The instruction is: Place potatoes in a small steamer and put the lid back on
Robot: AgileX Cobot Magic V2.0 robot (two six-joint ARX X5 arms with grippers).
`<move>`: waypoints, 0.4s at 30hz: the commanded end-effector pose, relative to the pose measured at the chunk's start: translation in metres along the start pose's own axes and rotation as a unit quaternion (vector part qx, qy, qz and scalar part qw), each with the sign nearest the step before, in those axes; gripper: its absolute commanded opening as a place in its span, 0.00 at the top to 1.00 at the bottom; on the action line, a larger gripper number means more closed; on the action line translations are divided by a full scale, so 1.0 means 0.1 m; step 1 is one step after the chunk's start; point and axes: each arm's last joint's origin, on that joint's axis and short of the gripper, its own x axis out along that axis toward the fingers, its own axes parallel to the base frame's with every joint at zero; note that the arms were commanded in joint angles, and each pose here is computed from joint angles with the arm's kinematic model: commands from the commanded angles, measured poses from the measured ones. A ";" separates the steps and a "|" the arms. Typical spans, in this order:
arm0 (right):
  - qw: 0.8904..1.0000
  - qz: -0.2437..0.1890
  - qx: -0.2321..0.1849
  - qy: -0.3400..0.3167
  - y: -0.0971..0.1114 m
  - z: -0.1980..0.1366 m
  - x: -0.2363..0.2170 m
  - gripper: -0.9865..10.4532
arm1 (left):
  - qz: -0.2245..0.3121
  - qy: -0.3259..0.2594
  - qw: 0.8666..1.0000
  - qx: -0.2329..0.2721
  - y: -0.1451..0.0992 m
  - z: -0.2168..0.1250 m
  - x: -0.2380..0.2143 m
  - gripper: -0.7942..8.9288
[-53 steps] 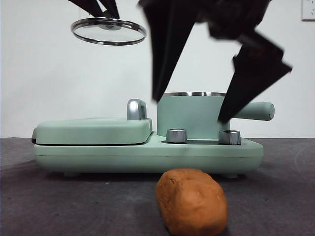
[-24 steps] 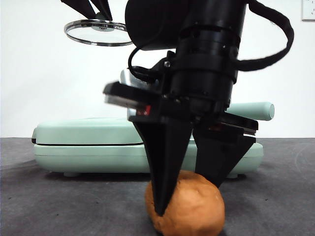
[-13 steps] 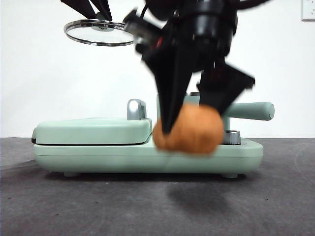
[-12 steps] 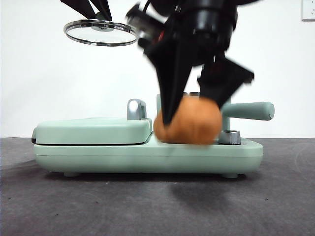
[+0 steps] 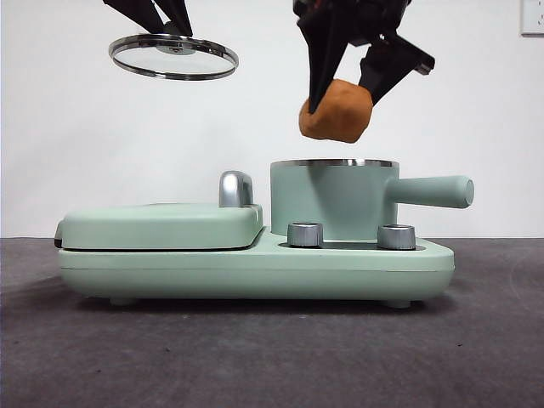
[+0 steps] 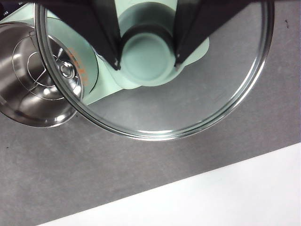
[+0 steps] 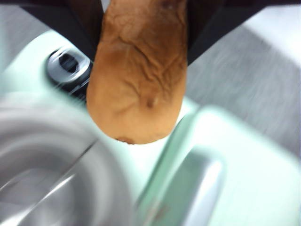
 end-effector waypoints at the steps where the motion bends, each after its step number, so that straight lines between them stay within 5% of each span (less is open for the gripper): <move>1: 1.000 -0.002 -0.011 -0.010 -0.09 0.27 0.06 0.83 | -0.001 -0.033 0.999 0.008 -0.01 0.11 -0.09 0.89; 12: 0.998 -0.012 0.048 -0.040 -0.57 0.76 0.34 0.83 | -0.001 -0.034 0.999 0.008 -0.02 0.11 -0.09 0.89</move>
